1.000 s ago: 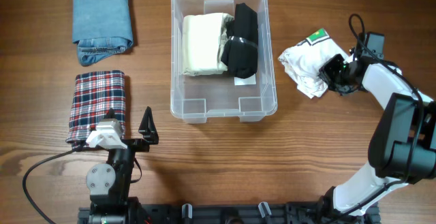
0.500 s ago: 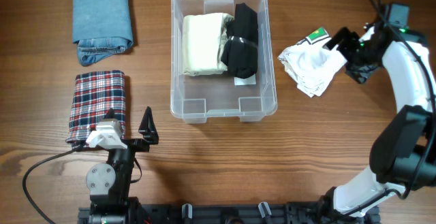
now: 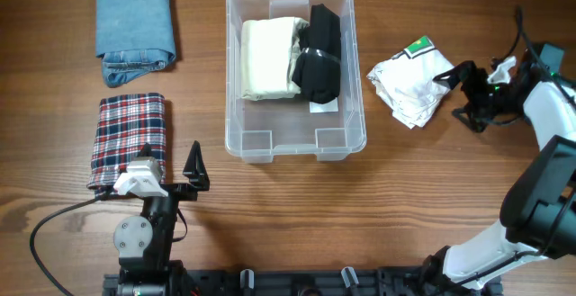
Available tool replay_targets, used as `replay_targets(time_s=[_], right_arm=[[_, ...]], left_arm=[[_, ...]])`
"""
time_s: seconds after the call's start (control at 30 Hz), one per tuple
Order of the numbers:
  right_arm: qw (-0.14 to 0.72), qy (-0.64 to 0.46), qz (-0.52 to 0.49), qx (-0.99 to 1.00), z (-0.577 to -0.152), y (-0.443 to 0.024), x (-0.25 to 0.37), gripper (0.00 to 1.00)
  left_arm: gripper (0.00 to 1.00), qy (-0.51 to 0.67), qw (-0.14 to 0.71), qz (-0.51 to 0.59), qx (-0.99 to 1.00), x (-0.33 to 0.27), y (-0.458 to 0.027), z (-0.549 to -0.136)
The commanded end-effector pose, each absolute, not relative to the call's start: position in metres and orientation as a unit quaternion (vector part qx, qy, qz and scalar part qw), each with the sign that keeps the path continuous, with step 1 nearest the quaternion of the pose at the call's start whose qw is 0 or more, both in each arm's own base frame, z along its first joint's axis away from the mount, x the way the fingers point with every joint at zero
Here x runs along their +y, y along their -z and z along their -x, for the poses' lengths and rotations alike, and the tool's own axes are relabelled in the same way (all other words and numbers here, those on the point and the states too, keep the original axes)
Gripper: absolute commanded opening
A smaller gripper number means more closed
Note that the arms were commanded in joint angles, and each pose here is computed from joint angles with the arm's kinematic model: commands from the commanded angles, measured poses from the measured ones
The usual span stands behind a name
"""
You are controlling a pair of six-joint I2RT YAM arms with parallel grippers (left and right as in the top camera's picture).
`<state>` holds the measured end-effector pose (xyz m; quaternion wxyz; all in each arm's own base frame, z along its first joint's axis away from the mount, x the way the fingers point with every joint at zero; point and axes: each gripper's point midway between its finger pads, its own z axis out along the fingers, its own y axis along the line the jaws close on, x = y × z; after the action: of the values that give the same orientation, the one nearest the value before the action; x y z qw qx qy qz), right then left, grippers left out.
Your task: Pack container
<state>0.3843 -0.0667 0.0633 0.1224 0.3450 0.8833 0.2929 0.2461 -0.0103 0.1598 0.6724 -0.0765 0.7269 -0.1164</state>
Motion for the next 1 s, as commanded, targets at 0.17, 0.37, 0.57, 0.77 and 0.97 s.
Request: replay_targets(time_s=[0.17,0.37,0.57,0.77,0.97], right_arm=[[0.137,-0.32,-0.362,0.865,-0.386,-0.046,-0.059,0.96],[0.135,-0.287,-0.366,0.875,-0.394,-0.031,-0.046,0.96],[0.121,-0.268,-0.381,0.877,-0.397,-0.016,-0.036,0.96],[0.137,-0.279,-0.353,0.883,-0.405,-0.025,-0.035,0.96],[0.154,-0.278,-0.32,0.892,-0.416,-0.054,-0.037,0.95]], left_arm=[[1.0,0.115,0.673,0.069,0.728,-0.011,-0.158,-0.246],[1.0,0.115,0.673,0.069,0.728,-0.011,-0.158,-0.246],[1.0,0.115,0.673,0.069,0.728,-0.011,-0.158,-0.246],[1.0,0.115,0.673,0.069,0.728,-0.011,-0.158,-0.246],[1.0,0.115,0.673,0.069,0.728,-0.011,-0.158,-0.246]])
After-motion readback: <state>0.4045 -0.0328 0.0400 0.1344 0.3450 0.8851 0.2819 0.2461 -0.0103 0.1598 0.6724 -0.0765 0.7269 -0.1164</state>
